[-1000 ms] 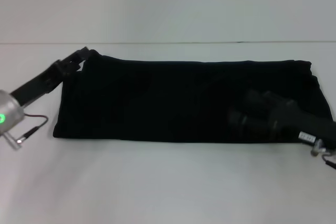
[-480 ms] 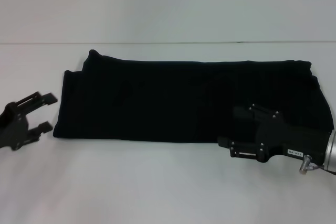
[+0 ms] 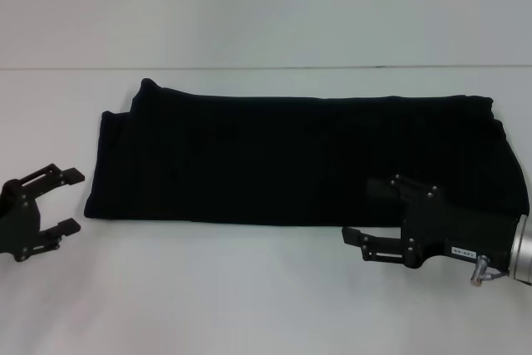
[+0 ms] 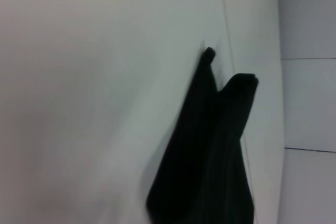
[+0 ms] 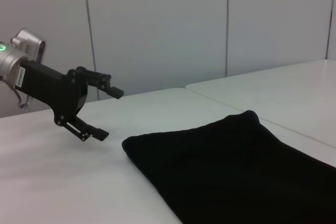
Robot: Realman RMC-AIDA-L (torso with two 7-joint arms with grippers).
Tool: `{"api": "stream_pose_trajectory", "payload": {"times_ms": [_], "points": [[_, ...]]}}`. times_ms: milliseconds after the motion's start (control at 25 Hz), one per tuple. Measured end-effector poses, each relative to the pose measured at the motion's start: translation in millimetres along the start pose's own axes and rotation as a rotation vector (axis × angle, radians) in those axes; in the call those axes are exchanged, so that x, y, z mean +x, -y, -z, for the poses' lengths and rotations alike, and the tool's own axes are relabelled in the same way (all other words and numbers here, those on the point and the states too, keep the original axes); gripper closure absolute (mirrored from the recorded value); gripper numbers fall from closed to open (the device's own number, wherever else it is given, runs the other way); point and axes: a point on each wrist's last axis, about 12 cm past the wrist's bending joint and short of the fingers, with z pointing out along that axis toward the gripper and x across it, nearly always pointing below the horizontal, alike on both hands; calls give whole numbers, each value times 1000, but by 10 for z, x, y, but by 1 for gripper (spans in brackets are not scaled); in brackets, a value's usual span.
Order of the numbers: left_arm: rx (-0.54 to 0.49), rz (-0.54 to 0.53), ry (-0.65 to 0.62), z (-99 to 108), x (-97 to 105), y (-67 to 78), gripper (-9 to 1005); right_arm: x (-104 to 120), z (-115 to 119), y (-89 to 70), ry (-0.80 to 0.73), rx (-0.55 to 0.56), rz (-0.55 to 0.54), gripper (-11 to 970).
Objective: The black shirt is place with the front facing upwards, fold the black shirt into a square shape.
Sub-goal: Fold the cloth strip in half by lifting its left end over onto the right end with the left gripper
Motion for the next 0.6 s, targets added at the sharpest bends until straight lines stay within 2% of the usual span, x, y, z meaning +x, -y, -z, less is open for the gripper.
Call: {"api": "stream_pose_trajectory", "payload": {"times_ms": [200,600], "points": [[-35,34,1,-112,24,-52,106,29,14,-2,-9,11,-5,34],[-64,50,59,-183,-13,-98,109,35,6,-25,-12,-3,-1,35]]}}
